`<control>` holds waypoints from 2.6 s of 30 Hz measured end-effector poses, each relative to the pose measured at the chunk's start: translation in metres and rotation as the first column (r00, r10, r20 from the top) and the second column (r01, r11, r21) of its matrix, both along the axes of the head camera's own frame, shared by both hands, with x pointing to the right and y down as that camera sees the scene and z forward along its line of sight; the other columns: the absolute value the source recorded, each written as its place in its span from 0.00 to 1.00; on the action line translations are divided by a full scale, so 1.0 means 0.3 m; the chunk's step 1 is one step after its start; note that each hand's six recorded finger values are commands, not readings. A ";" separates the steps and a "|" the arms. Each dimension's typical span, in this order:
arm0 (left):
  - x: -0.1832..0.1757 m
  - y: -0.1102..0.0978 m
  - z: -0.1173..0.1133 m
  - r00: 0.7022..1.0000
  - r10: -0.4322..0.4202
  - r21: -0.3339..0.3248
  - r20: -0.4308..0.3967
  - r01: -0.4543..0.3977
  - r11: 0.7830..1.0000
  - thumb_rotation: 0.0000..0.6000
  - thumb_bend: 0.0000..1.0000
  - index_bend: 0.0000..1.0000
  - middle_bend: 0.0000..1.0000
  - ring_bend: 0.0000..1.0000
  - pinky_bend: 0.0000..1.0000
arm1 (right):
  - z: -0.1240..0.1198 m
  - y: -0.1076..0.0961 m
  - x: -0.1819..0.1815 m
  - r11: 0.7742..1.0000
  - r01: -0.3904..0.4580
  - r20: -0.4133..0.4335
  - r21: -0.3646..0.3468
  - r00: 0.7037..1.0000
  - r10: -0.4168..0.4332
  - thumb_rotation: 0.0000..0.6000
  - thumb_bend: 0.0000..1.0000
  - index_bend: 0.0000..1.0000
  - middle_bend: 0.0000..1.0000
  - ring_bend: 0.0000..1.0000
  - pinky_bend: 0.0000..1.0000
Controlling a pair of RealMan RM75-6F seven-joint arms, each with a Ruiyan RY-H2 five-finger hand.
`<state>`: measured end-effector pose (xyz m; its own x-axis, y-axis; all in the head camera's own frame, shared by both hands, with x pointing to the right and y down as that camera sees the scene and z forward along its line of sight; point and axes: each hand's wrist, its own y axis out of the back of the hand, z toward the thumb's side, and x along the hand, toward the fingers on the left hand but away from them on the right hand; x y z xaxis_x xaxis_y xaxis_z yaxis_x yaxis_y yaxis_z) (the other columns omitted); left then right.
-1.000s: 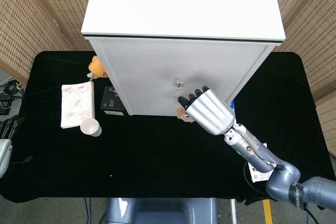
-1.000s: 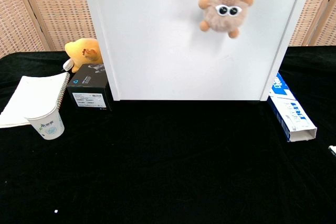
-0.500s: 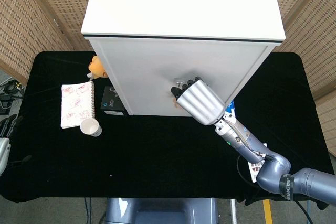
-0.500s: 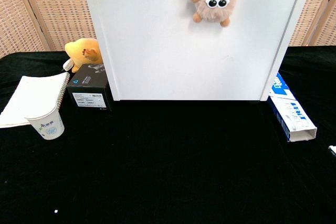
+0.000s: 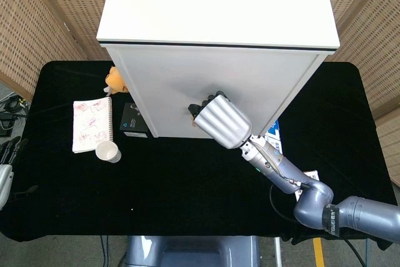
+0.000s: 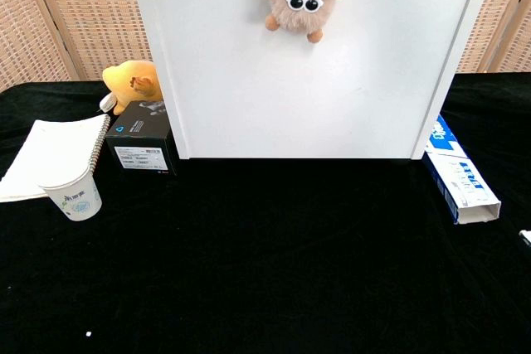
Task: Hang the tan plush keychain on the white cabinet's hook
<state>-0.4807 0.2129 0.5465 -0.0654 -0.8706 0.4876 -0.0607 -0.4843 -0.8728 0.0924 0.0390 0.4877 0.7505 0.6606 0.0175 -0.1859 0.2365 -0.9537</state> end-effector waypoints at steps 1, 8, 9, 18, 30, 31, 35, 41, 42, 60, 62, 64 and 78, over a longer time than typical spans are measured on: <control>0.000 0.000 0.000 1.000 0.001 -0.001 0.000 -0.001 1.000 1.00 0.00 0.00 0.00 0.00 0.00 | 0.002 0.000 -0.003 1.000 -0.001 -0.001 -0.001 1.000 0.001 1.00 0.64 0.73 0.93 0.90 1.00; -0.001 0.000 0.001 1.000 0.000 -0.002 -0.001 0.000 1.000 1.00 0.00 0.00 0.00 0.00 0.00 | 0.014 0.001 -0.026 1.000 -0.002 -0.014 -0.001 1.000 0.002 1.00 0.64 0.73 0.93 0.90 1.00; -0.002 0.000 0.000 1.000 -0.001 -0.001 -0.002 0.001 1.000 1.00 0.00 0.00 0.00 0.00 0.00 | 0.015 -0.001 -0.025 1.000 -0.004 -0.017 0.000 1.000 0.004 1.00 0.64 0.73 0.93 0.90 1.00; -0.004 -0.001 -0.002 1.000 -0.001 0.001 -0.003 0.001 1.000 1.00 0.00 0.00 0.00 0.00 0.00 | 0.037 -0.013 0.000 1.000 -0.025 -0.042 0.001 0.999 0.025 1.00 0.63 0.73 0.93 0.90 1.00; -0.004 0.000 -0.001 1.000 -0.001 0.001 0.001 0.001 1.000 1.00 0.00 0.00 0.00 0.00 0.00 | 0.032 -0.027 0.011 0.999 -0.042 -0.038 0.007 0.998 0.042 1.00 0.52 0.69 0.93 0.90 1.00; -0.004 0.000 -0.002 1.000 -0.001 0.001 0.001 0.001 1.000 1.00 0.00 0.00 0.00 0.00 0.00 | 0.031 -0.027 0.012 0.999 -0.043 -0.037 0.009 0.998 0.044 1.00 0.44 0.68 0.93 0.90 1.00; -0.005 0.000 -0.001 1.000 -0.001 0.001 0.001 0.001 1.000 1.00 0.00 0.00 0.00 0.00 0.00 | 0.014 -0.029 0.014 0.998 -0.049 -0.022 0.033 0.999 0.050 1.00 0.28 0.67 0.93 0.90 1.00; -0.004 0.001 -0.001 1.000 0.000 0.001 0.000 0.000 1.000 1.00 0.00 0.00 0.00 0.00 0.00 | -0.014 -0.027 0.017 0.997 -0.054 0.002 0.058 0.999 0.054 1.00 0.27 0.68 0.93 0.90 1.00; -0.004 0.001 -0.001 1.000 0.000 0.001 0.000 0.000 1.000 1.00 0.00 0.00 0.00 0.00 0.00 | -0.021 -0.026 0.018 0.997 -0.052 0.005 0.062 0.999 0.052 1.00 0.27 0.68 0.93 0.90 1.00; 0.000 0.006 -0.019 1.000 0.003 0.013 -0.017 -0.003 1.000 1.00 0.00 0.00 0.00 0.00 0.00 | -0.116 0.059 0.289 0.989 -0.141 0.138 0.036 0.981 0.135 1.00 0.27 0.60 0.72 0.72 0.88; 0.002 0.008 -0.022 1.000 0.005 0.014 -0.017 -0.004 1.000 1.00 0.00 0.00 0.00 0.00 0.00 | -0.096 0.098 0.375 0.985 -0.171 0.143 0.000 0.975 0.169 1.00 0.25 0.54 0.63 0.64 0.73; 0.002 0.009 -0.024 1.000 0.007 0.019 -0.010 -0.007 1.000 1.00 0.00 0.00 0.00 0.00 0.00 | -0.078 0.134 0.447 0.980 -0.199 0.140 -0.034 0.969 0.201 1.00 0.21 0.48 0.55 0.55 0.56; 0.030 0.032 -0.040 0.999 0.040 0.071 -0.008 -0.039 0.997 1.00 0.00 0.00 0.00 0.00 0.00 | 0.064 0.386 0.887 0.810 -0.518 -0.038 -0.273 0.847 0.529 1.00 0.00 0.00 0.00 0.00 0.00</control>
<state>-0.4718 0.2224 0.5346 -0.0261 -0.9048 0.4251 -0.0506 -0.4235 -0.9045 0.3584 0.1548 0.5068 0.2916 0.9371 -0.1921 -0.1716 -0.1463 -0.9742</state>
